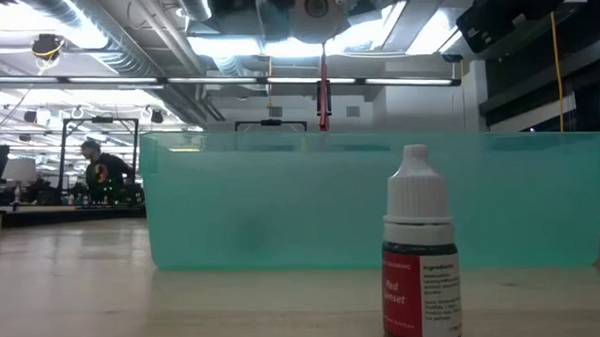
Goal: Pick & Place food coloring
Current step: Put the small blue food coloring bottle into the blue bin
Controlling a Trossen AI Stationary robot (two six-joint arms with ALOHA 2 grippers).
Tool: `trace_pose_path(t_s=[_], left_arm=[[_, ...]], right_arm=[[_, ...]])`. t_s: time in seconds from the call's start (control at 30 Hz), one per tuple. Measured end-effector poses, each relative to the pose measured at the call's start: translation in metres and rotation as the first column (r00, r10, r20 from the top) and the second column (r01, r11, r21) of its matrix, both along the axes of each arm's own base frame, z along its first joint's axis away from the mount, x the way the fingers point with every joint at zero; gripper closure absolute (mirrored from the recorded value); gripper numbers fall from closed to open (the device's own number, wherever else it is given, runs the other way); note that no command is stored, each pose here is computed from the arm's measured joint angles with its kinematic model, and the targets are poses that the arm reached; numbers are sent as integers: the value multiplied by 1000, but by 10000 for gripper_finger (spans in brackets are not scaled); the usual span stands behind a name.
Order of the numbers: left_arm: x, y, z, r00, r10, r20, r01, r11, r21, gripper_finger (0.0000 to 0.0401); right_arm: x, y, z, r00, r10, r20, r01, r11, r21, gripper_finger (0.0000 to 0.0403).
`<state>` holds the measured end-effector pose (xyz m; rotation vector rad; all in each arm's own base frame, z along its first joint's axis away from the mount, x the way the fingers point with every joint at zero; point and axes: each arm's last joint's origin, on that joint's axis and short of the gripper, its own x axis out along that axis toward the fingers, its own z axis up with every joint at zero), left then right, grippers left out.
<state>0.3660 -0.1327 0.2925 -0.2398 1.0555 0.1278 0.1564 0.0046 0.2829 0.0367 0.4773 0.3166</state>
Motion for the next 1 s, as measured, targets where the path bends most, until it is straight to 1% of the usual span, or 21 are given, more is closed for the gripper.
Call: trace_pose_path(t_s=[0.2,0.3,0.43,0.5,0.67,0.83,1.0], left_arm=[[4,-8,-40,999,-21,-30,21,1000,14,338],[3,-7,-58,1000,6,-25,-6,1000,-10,338],[-3,-7,-79,999,25,-48,-25,1000,-16,338],[-5,-7,-87,999,24,-49,-26,999,-39,338],[-11,-5,-103,997,18,-75,-22,998,-51,338],[-13,-2,-110,996,17,-86,-21,998,-51,338],[-15,-1,-118,996,-15,-84,9,997,-73,338]], right_arm=[[0,0,0,1000,0,-1,0,1000,1,240],[0,0,0,1000,0,-1,0,1000,2,240],[0,0,0,1000,0,-1,0,1000,1,240],[0,0,0,1000,0,-1,0,1000,1,240],[0,0,0,1000,0,-1,0,1000,2,240],[0,0,0,1000,-1,-1,1,1000,3,240],[0,0,0,1000,-1,-1,1,1000,3,240]])
